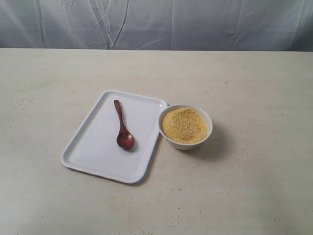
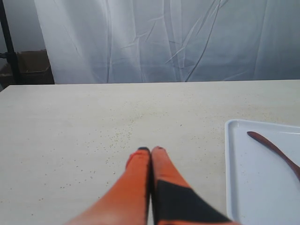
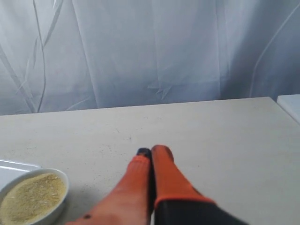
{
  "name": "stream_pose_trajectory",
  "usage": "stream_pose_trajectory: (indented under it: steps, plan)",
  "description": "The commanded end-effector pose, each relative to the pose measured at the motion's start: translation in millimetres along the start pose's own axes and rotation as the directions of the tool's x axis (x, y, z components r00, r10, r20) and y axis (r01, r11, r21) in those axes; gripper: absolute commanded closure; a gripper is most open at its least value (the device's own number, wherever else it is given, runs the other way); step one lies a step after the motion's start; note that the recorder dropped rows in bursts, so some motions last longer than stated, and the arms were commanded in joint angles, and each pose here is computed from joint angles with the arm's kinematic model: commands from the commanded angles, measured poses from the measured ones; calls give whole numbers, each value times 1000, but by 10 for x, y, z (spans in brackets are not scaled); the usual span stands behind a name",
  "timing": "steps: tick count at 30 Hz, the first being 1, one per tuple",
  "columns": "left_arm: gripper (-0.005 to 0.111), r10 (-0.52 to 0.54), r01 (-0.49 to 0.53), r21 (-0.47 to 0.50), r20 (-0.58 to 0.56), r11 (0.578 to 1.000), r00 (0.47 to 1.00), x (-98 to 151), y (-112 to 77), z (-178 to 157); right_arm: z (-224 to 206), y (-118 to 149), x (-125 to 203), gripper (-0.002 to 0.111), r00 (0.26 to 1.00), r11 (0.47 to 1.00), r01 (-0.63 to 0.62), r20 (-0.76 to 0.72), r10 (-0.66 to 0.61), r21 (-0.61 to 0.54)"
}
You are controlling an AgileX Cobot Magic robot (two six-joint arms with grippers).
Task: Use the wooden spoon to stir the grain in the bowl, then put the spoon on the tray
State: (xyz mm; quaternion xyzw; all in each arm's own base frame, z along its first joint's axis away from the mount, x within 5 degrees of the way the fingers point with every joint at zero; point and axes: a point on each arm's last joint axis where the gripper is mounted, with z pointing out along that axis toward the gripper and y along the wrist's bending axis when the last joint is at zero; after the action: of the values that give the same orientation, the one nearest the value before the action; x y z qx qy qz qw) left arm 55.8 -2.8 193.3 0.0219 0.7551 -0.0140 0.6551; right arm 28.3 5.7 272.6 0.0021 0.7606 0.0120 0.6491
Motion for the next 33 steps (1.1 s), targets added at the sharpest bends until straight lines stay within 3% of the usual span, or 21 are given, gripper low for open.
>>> stream_pose_trajectory:
  steps: [1, 4, 9, 17, 33]
  plan:
    - [107, 0, 0, 0, 13, 1000, 1000, -2, 0, -2, 110, -84, 219, 109, 992, 990, 122, -41, -119, 75]
    - [107, 0, 0, 0, 13, 1000, 1000, -2, 0, -2, 180, -95, 390, 109, 988, 989, 127, -99, -120, 72]
    - [107, 0, 0, 0, 13, 1000, 1000, -2, 0, -2, 294, -102, 523, 109, 993, 990, 119, -15, -118, 79]
    - [107, 0, 0, 0, 13, 1000, 1000, -2, 0, -2, 385, -112, 859, 109, 987, 991, 118, -120, -109, 67]
    - [107, 0, 0, 0, 13, 1000, 1000, -2, 0, -2, 387, -113, 867, 109, 986, 991, 118, -123, -109, 67]
